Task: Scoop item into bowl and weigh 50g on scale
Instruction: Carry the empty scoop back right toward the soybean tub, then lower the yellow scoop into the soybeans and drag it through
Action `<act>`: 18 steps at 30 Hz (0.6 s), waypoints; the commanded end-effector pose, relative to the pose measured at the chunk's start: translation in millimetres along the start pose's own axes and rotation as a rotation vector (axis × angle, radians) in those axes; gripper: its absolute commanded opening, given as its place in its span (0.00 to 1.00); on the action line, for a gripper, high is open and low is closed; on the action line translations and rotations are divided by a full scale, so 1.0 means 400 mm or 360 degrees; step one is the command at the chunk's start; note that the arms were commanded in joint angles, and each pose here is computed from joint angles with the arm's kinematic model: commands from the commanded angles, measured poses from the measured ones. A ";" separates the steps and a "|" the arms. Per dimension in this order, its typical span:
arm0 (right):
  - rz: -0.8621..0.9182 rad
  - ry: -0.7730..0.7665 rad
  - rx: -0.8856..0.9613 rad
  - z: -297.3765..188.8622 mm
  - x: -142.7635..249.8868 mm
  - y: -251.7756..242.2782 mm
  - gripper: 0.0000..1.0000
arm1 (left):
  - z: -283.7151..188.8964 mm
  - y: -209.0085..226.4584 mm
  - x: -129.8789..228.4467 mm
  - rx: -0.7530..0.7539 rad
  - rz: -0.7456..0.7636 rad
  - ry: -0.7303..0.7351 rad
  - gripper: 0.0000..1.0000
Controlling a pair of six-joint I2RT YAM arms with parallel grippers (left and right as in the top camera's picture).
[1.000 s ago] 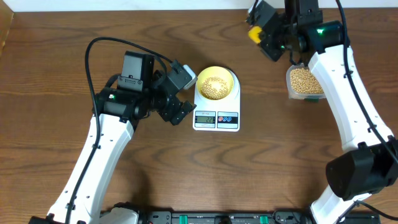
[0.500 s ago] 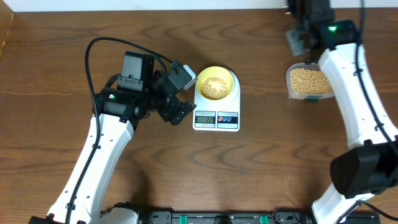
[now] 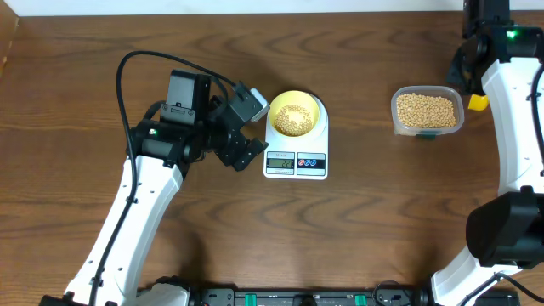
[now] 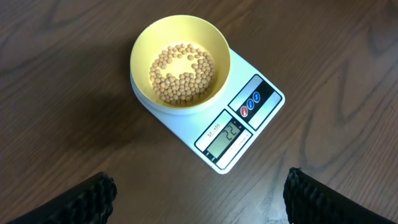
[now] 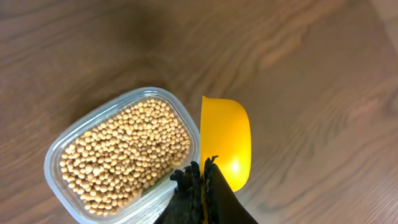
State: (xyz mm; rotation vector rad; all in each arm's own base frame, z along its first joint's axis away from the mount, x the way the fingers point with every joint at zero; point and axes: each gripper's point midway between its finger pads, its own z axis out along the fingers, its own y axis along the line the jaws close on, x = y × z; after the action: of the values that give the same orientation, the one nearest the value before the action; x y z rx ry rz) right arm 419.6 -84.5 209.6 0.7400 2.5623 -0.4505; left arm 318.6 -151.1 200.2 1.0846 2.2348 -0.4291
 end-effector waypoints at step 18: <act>-0.0019 0.0021 -0.0298 0.120 0.058 0.121 0.01 | 0.002 0.002 0.013 -0.0008 0.0006 0.0013 0.88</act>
State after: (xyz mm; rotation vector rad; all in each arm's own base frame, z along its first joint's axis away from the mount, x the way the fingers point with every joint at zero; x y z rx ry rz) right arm 439.3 -65.8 146.2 0.7696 2.5528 -0.2633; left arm 318.6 -151.1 200.2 1.0846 2.2348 -0.4291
